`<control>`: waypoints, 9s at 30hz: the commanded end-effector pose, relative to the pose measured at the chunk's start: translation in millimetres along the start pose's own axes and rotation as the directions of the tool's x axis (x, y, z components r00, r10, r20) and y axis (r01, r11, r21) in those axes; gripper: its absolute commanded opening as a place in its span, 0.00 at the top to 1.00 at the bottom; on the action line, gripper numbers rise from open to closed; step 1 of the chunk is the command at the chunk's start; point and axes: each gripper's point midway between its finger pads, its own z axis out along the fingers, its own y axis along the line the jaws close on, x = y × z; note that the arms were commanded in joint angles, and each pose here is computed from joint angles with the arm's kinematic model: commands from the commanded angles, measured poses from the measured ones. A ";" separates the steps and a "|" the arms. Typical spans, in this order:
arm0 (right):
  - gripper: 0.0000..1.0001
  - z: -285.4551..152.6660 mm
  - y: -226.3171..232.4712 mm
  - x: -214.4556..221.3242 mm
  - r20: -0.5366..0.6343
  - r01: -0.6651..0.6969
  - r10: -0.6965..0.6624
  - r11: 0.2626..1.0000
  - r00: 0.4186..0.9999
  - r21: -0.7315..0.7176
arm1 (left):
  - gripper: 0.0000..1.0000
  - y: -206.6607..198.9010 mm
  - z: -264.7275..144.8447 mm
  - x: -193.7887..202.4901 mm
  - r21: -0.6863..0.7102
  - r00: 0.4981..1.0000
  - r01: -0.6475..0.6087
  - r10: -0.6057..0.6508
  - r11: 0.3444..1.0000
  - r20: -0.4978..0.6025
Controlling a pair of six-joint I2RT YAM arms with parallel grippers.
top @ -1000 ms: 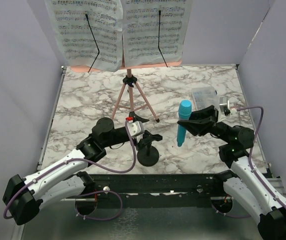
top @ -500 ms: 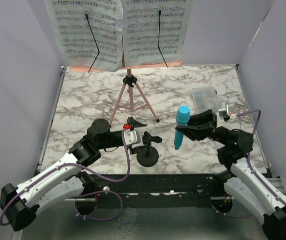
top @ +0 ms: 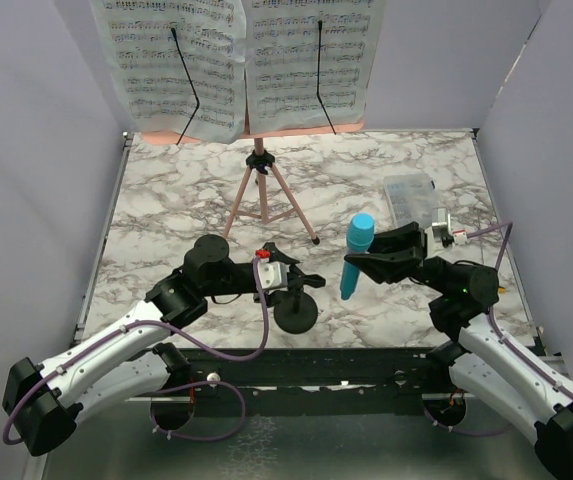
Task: Set up the instrument practice props
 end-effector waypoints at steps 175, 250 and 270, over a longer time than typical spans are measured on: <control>0.00 -59.0 -4.6 103.5 -0.250 0.030 0.077 0.917 0.965 0.398 | 0.01 70.7 -64.9 -15.0 -0.546 0.866 0.499 -0.365 0.673 0.341; 0.00 -295.8 -257.9 65.1 -0.350 0.350 -0.199 -0.038 0.915 0.936 | 0.01 193.3 -223.5 216.6 -0.961 0.948 0.263 -0.210 0.089 0.240; 0.00 -276.0 -291.1 103.0 -0.446 0.449 -0.050 0.112 0.893 0.886 | 0.01 201.6 -237.3 244.2 -0.960 0.920 0.277 -0.274 -0.051 0.280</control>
